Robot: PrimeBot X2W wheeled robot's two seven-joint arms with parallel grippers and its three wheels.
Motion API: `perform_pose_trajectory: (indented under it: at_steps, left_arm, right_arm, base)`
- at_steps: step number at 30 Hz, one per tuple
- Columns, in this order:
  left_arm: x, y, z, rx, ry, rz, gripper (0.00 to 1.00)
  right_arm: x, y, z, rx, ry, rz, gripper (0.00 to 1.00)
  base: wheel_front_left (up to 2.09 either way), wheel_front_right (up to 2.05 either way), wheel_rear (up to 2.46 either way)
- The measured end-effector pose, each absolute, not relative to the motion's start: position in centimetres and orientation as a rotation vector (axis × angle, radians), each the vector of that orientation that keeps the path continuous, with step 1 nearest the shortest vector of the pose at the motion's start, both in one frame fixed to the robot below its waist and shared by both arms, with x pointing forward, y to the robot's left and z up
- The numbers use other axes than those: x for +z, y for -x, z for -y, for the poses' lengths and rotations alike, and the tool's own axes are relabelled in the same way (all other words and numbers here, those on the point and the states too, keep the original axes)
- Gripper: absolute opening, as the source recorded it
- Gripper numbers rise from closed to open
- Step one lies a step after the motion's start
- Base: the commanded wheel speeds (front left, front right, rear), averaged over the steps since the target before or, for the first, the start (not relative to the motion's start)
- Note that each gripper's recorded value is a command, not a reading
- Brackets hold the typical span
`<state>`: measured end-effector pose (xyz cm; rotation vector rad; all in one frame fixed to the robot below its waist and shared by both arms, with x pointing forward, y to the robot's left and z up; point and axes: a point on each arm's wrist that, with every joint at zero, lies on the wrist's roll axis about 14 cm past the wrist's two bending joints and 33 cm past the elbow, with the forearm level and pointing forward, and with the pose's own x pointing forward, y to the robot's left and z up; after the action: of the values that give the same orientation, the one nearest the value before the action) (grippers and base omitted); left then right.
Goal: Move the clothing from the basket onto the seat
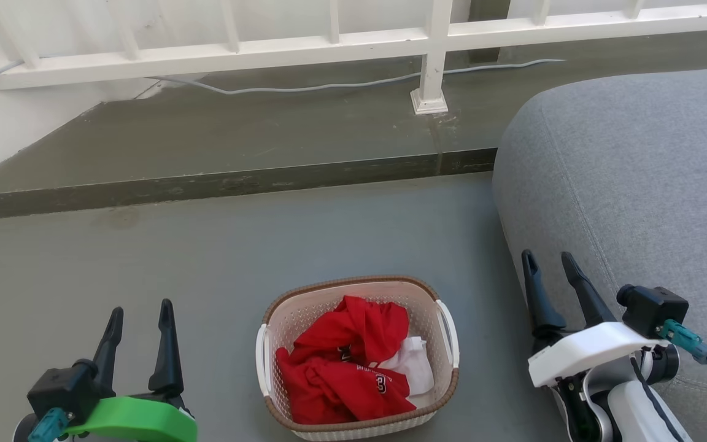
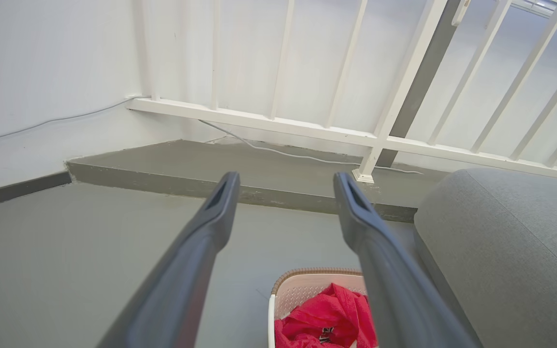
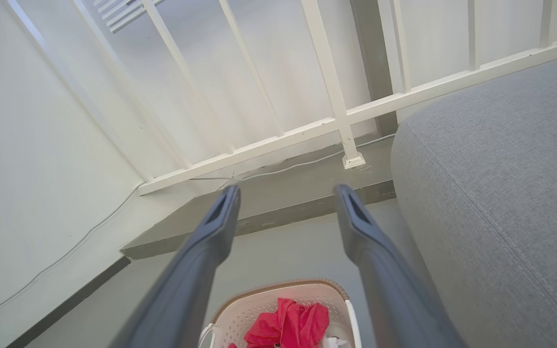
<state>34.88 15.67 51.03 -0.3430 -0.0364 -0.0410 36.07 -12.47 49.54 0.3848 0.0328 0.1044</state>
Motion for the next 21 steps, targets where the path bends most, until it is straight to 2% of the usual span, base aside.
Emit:
perform_pose_trajectory:
  at_steps: [21]
  left_arm:
    - [52.8, -33.7, -14.7, -0.077, 0.052, 0.141, 1.0]
  right_arm:
    - [52.1, -35.7, 10.4, 0.188, -0.1, 0.11, 1.0]
  base:
    - [0.0, 0.0, 0.0]
